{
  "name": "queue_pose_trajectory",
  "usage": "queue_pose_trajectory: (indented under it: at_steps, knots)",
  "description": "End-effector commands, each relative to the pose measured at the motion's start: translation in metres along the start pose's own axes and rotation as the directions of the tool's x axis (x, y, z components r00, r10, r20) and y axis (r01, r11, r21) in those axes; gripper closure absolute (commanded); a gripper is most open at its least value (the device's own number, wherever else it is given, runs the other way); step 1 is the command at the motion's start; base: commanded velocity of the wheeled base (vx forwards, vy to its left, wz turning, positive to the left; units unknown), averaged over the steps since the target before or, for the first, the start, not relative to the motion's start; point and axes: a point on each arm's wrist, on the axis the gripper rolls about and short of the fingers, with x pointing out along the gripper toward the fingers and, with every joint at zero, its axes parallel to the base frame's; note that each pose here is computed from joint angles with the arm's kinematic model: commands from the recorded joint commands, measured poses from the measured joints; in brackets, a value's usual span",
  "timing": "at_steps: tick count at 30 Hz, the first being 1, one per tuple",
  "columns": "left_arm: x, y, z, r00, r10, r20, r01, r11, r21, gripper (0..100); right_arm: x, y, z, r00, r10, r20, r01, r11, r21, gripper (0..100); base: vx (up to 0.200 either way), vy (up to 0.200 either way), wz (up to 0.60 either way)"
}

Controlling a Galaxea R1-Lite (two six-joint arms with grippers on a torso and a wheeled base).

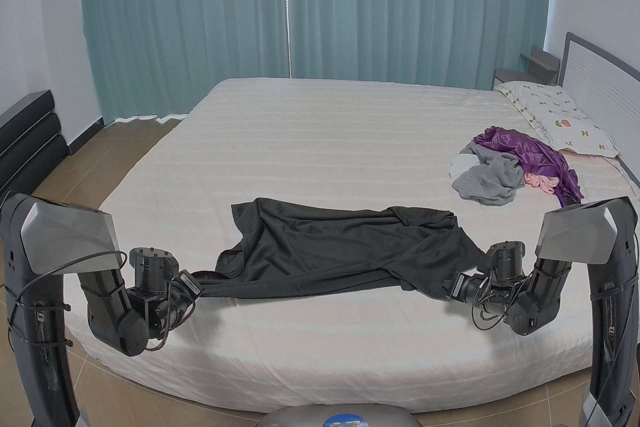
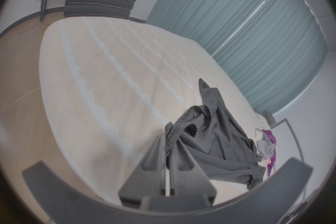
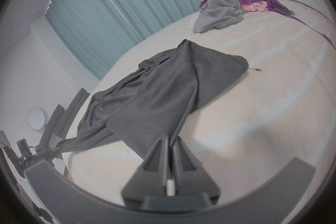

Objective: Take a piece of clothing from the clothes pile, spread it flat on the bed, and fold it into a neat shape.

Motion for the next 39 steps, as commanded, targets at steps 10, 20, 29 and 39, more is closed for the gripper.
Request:
queue_pose_trajectory:
  at_steps: [10,20,29,39]
  knots:
    - [-0.042,0.003,0.007,1.0,0.001,-0.001,0.0,0.987,0.161,100,-0.103,-0.006,0.029,0.998,0.059,0.025,-0.062,0.984,0.169,100,0.0,0.0,0.0]
    - [-0.069,0.022,-0.002,0.996,0.069,-0.051,-0.047,0.933,0.357,100,-0.157,-0.014,0.006,0.997,0.071,-0.034,-0.062,0.971,0.23,100,0.0,0.0,0.0]
    - [-0.081,0.033,-0.02,0.985,0.122,-0.123,-0.052,0.885,0.462,100,-0.173,-0.026,-0.022,0.988,0.013,-0.156,0.022,0.975,0.221,100,0.0,0.0,0.0]
    - [-0.08,0.043,-0.034,0.969,0.176,-0.177,-0.055,0.843,0.535,100,-0.158,-0.037,-0.039,0.967,-0.031,-0.254,0.077,0.982,0.174,0,0.0,0.0,0.0]
